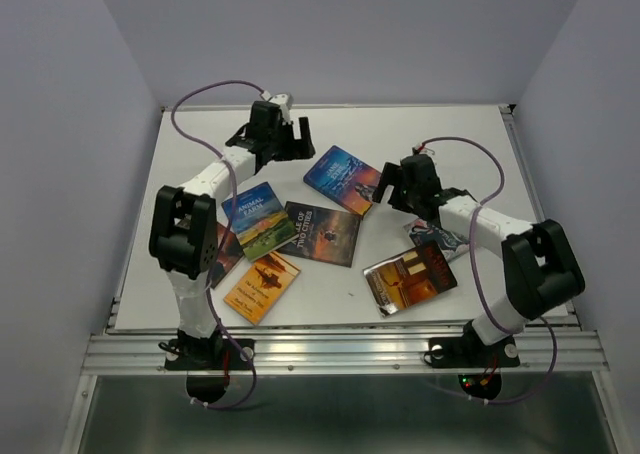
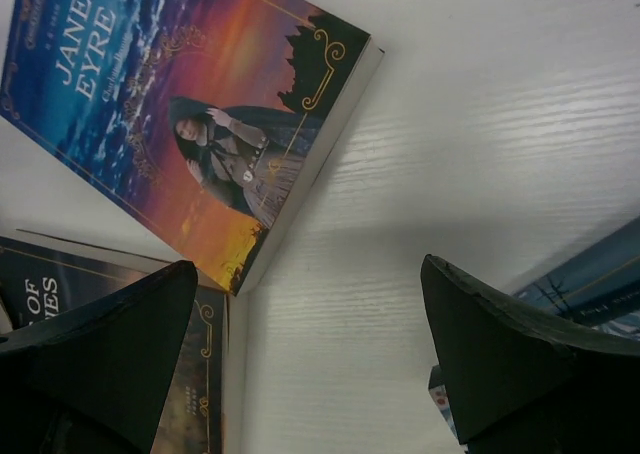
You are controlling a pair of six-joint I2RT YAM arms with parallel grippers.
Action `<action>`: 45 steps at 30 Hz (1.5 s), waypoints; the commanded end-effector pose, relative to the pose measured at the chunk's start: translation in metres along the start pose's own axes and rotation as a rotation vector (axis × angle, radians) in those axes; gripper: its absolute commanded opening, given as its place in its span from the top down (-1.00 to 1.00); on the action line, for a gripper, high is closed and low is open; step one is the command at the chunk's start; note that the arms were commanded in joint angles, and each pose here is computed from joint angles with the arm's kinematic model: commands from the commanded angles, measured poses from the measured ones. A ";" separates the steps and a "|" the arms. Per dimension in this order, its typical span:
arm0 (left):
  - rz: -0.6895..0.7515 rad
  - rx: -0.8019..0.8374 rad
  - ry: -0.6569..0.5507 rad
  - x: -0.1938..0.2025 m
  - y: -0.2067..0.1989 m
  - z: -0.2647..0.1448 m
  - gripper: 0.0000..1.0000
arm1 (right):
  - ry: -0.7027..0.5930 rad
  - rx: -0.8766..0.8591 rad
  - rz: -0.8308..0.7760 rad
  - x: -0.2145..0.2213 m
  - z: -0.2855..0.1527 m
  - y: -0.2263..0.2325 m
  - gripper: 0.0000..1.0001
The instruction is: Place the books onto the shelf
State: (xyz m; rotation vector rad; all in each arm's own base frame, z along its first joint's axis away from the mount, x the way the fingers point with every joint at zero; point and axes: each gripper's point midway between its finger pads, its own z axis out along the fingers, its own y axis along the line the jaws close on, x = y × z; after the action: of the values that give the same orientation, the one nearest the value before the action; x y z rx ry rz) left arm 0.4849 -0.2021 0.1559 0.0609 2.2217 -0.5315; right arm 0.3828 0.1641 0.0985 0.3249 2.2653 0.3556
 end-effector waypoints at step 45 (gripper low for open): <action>0.017 0.003 0.220 0.035 0.002 0.125 0.46 | -0.029 -0.060 -0.070 -0.076 0.170 0.049 0.15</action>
State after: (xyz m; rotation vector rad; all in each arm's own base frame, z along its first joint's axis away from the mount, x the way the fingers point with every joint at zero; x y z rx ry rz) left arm 0.5582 -0.2437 0.0533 0.1376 2.4148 -0.4912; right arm 0.5494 0.1908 0.0549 0.2953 2.2639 0.3144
